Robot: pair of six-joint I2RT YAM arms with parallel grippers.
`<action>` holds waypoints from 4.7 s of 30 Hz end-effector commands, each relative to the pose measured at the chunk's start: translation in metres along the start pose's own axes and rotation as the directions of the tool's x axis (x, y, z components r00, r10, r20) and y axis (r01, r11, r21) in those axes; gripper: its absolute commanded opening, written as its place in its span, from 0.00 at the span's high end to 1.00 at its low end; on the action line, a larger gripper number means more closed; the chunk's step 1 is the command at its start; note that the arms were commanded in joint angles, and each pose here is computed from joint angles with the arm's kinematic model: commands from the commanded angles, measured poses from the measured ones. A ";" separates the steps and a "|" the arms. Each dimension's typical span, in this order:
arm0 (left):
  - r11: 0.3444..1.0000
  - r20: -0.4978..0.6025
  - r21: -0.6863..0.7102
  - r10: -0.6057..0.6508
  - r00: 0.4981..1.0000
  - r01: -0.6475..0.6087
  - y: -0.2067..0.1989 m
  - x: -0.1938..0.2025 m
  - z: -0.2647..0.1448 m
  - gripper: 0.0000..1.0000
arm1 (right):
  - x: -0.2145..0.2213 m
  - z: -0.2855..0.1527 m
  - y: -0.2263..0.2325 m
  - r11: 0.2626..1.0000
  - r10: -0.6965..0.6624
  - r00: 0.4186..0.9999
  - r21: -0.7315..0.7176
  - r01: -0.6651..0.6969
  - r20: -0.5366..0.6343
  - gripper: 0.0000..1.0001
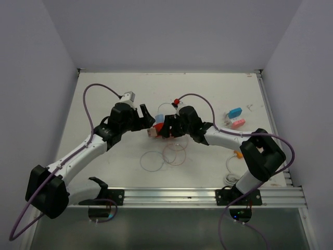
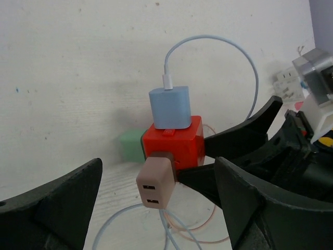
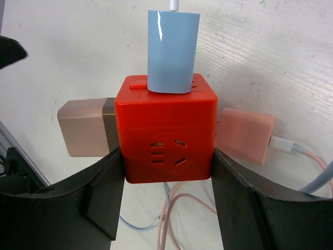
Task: Pull the plug off the socket
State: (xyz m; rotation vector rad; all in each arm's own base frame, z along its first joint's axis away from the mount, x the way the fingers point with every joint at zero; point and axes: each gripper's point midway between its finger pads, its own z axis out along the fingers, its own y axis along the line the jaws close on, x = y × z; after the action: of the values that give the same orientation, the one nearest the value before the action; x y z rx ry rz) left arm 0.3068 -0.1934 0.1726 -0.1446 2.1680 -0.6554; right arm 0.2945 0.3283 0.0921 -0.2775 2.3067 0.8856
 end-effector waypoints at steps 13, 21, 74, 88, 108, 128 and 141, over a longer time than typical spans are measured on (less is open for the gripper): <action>0.994 -0.097 0.106 -0.025 0.995 0.035 -0.025 0.029 0.023 0.20 | -0.059 -0.033 0.030 0.996 -0.016 0.971 -0.080 0.036 0.238 1.00; 0.991 -0.099 0.129 -0.010 0.995 0.023 -0.036 0.039 0.026 0.33 | -0.066 -0.052 0.021 0.995 0.035 0.957 -0.098 -0.006 0.287 1.00; 0.999 0.040 -0.005 0.040 0.998 -0.040 -0.045 -0.016 -0.036 1.00 | -0.063 -0.064 -0.098 0.950 0.112 0.934 0.238 -0.201 0.339 1.00; 0.998 0.070 -0.056 0.043 0.997 -0.039 -0.020 -0.003 -0.011 1.00 | -0.076 -0.067 -0.047 0.992 0.127 0.928 -0.061 -0.112 0.352 1.00; 0.998 0.034 0.034 -0.050 0.998 0.049 0.044 0.047 0.045 0.54 | -0.075 -0.062 -0.011 0.968 0.079 0.955 -0.249 -0.005 0.287 1.00; 0.998 0.081 0.028 -0.053 0.995 0.051 0.034 0.023 0.029 0.05 | -0.055 -0.039 0.004 0.968 -0.028 0.979 -0.239 0.077 0.201 1.00; 0.991 0.108 0.107 -0.096 0.990 0.085 -0.005 -0.015 0.021 0.07 | -0.040 -0.033 0.032 0.951 -0.146 0.973 -0.245 0.187 0.178 1.00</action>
State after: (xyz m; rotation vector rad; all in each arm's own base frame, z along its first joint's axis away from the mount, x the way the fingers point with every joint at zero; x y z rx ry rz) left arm 0.3249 -0.1953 0.1526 -0.2102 2.0600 -0.7495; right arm 0.2822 0.3161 0.1203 -0.4420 2.1153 1.0923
